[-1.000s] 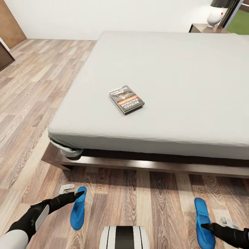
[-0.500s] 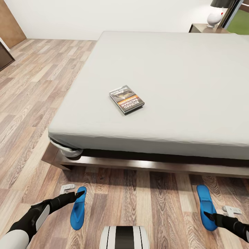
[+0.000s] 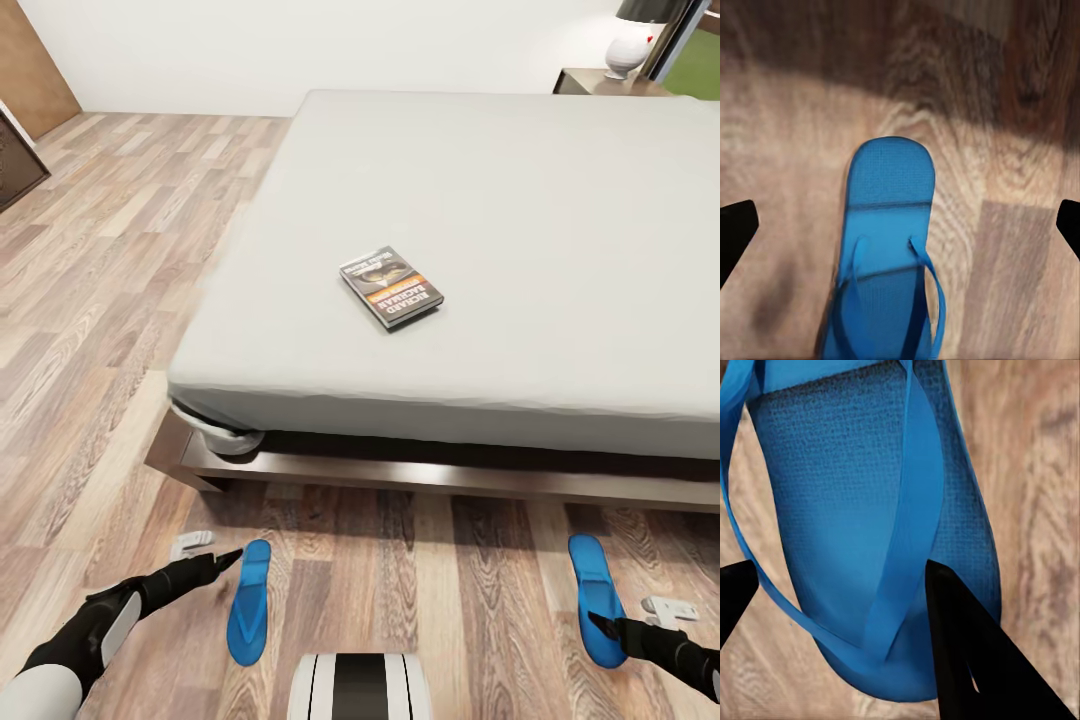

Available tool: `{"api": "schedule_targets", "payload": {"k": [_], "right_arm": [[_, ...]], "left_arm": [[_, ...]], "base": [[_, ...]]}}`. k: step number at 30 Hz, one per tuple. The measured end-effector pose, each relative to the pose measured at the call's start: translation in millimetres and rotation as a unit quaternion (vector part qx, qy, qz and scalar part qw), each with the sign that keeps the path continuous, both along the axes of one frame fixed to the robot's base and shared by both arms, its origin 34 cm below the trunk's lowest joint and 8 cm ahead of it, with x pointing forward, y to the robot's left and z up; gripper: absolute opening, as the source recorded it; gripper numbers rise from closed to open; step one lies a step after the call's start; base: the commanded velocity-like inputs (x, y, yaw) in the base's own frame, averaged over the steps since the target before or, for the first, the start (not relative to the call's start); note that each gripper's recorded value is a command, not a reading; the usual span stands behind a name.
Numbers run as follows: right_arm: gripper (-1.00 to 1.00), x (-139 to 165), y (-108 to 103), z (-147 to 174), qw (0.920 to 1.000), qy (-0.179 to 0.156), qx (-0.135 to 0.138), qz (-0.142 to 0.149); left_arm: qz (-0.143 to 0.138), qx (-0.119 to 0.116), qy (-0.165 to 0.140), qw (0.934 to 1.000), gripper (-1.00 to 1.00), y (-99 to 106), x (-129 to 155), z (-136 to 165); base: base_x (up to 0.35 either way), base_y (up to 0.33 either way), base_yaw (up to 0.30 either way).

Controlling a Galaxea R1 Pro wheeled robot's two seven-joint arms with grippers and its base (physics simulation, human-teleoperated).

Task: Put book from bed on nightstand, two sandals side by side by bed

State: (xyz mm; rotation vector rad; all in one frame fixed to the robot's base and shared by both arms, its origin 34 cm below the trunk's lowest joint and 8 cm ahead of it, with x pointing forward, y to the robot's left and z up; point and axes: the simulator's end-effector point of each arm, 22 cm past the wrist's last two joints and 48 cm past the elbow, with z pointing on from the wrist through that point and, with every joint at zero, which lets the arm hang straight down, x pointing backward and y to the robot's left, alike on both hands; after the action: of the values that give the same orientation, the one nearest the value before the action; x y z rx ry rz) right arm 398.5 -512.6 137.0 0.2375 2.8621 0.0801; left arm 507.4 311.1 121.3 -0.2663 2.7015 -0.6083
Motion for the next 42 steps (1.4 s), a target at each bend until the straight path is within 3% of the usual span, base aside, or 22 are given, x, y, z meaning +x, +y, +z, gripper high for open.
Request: {"api": "schedule_targets", "payload": {"k": [42], "right_arm": [[-1.0, -0.2, 0.0, 0.0, 1.0, 0.0, 0.0, 0.0]], "left_arm": [[0.002, 0.001, -0.001, 1.0, 1.0, 1.5, 0.4, 0.2]], "base": [[0.0, 0.292, 0.0]]}}
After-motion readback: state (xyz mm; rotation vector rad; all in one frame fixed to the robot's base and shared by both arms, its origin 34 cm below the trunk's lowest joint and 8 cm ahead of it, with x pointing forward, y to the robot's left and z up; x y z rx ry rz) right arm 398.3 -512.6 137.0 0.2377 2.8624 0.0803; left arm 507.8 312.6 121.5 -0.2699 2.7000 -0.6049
